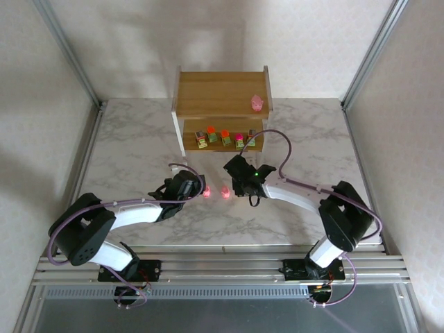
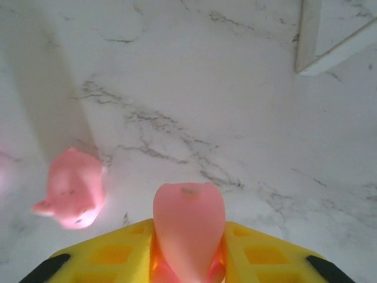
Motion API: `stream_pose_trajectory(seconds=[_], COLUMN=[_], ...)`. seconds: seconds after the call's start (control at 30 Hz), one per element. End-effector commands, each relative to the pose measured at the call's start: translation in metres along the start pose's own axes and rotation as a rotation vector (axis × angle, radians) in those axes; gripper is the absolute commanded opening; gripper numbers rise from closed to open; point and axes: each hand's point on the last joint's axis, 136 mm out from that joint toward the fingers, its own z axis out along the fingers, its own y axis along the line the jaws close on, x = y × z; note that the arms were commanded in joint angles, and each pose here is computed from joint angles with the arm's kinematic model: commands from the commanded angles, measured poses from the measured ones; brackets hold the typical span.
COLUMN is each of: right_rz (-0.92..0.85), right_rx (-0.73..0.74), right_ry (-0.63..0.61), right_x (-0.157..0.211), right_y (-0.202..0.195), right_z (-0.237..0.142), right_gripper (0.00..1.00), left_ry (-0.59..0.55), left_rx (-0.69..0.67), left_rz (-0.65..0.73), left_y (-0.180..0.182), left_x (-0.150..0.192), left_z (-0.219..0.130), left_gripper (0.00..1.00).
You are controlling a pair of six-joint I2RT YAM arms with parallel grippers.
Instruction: Place and organize the plastic toys onto the shelf
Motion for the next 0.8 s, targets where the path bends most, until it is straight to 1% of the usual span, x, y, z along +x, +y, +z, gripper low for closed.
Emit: stream_pose_trajectory(seconds=[0.0,0.33,0.57,0.77], right_rz=[-0.033,-0.092,-0.111,-0.130], right_rx=[0.031,-0.026,-0.050,-0.035], right_ry=[-0.039,-0.202,-0.315,-0.397], right_x=[-0.005,-0.045,-0.082,-0.114], right_y=[-0.003,0.018,0.020,0.020], right_z=[-0.029,-0.125,-0.187,-0.226], right_gripper=[0.30,0.30,0.29,0.29], left_ry=[-0.006,-0.014,-0.022,-0.037], left_rx=[0.017,0.033,0.045,0.057], left_rz=[-0.019,-0.020,-0.012,-0.007], left_y=[-0.002,-0.004,-0.007,-0.010], left_x=[-0.003,-0.004,-0.005,-0.008], left_z=[0.001,-0.001,-0.003,-0.006], left_gripper=[0.88,0.88,0.88,0.87])
